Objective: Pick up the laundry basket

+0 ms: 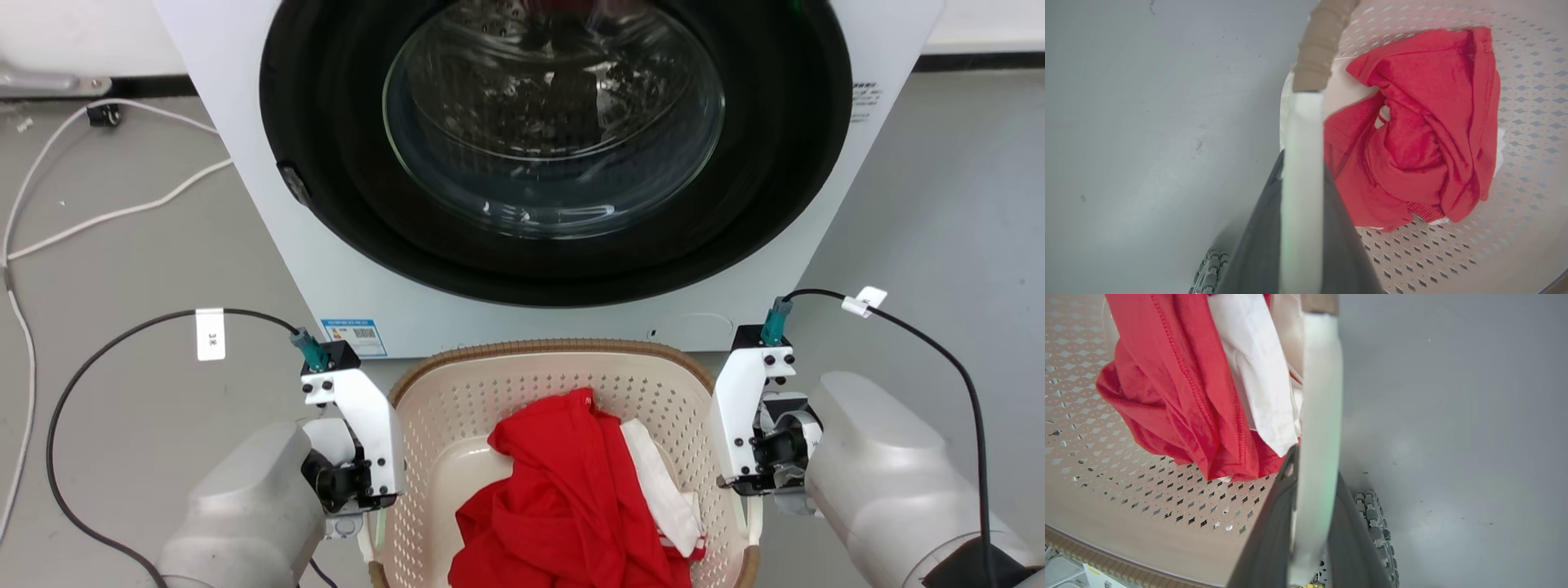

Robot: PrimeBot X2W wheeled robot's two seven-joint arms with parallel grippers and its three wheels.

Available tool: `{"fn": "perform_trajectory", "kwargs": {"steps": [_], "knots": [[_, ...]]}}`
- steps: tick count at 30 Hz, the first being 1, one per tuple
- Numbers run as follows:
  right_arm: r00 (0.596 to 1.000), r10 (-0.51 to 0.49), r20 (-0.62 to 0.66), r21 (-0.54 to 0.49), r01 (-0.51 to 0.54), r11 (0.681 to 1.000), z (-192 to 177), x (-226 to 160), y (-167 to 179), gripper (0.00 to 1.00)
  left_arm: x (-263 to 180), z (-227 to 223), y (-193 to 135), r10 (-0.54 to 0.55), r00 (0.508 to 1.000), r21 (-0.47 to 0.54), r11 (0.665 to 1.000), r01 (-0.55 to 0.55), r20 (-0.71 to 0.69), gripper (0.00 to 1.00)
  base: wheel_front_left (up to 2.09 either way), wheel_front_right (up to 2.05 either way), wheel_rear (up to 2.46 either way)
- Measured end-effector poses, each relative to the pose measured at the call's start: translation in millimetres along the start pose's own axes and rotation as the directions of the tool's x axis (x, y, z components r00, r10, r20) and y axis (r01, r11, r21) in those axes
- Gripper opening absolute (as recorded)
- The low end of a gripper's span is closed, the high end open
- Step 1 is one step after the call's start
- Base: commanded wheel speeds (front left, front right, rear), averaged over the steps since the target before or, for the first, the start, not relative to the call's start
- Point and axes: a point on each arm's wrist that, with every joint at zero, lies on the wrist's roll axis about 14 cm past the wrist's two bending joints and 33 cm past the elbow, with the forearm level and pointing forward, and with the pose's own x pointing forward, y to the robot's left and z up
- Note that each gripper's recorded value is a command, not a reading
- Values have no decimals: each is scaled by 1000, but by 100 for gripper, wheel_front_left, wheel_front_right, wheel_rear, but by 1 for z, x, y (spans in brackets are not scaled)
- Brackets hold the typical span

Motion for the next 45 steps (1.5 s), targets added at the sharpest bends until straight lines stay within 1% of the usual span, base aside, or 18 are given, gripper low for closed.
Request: {"fn": "perform_trajectory", "kwargs": {"steps": [3,4,9,17,27,45], "knots": [[1000,-2,-6,-3,2,1000,-4,-6,1,0,-5,-4,-2,0,1000,4,1000,0,1,0,0,0,0],[1000,1,-17,4,-1,1000,-13,-9,2,0,-8,-11,-4,-1,1000,3,1000,1,-2,0,0,0,0],[999,7,-42,16,-7,1000,-31,-9,4,0,-12,-27,-6,2,1000,6,1000,-2,-18,0,0,0,0],[998,14,-56,22,-13,1000,-44,-9,7,0,-15,-35,-5,10,1000,15,1000,-10,-22,0,0,0,0],[998,14,-62,30,-12,999,-50,-10,5,0,-16,-33,-9,9,1000,35,999,-9,-9,0,0,0,0],[999,21,-40,37,-19,999,-47,-10,7,0,-16,-35,-8,10,1000,32,999,-9,-7,0,0,0,0]]}}
